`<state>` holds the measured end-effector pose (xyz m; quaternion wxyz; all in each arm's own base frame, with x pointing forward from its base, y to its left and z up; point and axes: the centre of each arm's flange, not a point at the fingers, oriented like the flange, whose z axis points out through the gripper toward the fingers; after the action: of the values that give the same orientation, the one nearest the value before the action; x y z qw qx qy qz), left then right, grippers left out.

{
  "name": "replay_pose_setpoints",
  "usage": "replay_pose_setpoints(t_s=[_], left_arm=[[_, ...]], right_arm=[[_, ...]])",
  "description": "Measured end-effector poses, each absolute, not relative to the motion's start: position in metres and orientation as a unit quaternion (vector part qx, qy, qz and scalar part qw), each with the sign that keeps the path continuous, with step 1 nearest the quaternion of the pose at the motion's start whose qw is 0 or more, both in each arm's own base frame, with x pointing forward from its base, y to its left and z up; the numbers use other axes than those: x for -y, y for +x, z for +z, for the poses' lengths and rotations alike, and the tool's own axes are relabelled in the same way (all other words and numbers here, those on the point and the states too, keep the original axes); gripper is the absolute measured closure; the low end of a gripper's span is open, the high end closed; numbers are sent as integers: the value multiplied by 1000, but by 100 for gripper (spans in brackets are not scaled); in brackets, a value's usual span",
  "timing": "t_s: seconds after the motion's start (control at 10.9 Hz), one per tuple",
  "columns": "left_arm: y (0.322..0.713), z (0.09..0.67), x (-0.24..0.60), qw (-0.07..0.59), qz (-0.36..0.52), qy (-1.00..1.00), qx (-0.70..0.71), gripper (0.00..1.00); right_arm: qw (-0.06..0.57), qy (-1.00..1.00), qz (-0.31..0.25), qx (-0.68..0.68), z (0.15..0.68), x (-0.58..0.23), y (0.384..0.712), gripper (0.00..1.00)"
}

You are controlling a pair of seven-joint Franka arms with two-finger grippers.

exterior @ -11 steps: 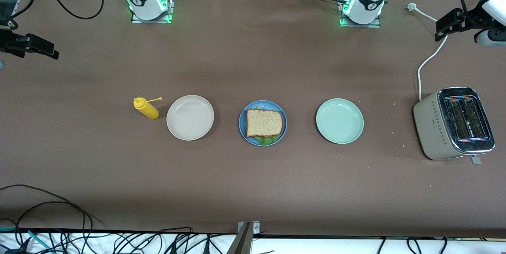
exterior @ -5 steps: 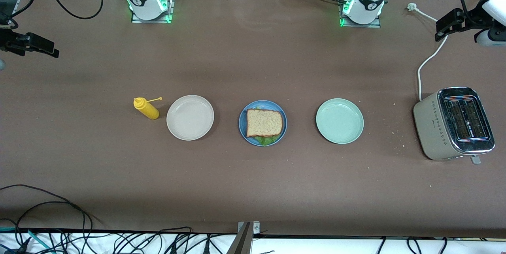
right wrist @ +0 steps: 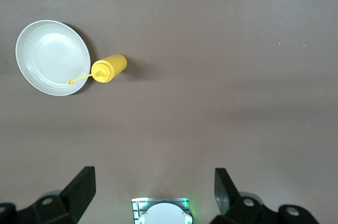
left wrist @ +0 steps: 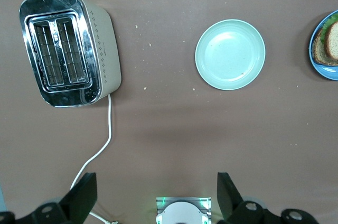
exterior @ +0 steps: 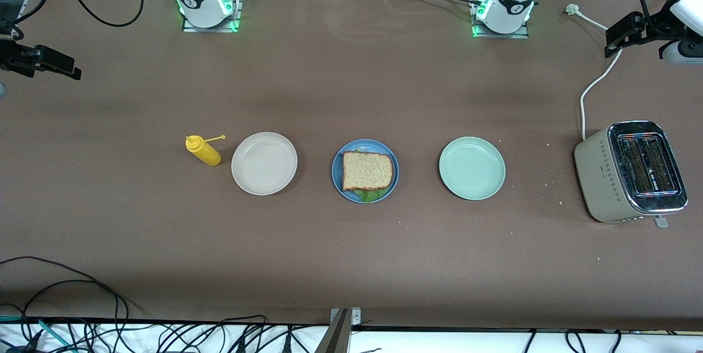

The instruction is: Make sandwich in blue plate with both arms

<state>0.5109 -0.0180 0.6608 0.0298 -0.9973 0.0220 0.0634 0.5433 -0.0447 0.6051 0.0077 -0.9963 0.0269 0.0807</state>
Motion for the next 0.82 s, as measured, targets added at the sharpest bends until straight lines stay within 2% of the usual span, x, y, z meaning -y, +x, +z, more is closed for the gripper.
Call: replay_pose_setpoints(t_s=[0.82], left_arm=[[511,661,23,30,63,-997,-27,0]], right_arm=[[8,-996,81,-22,605,39,544,0]])
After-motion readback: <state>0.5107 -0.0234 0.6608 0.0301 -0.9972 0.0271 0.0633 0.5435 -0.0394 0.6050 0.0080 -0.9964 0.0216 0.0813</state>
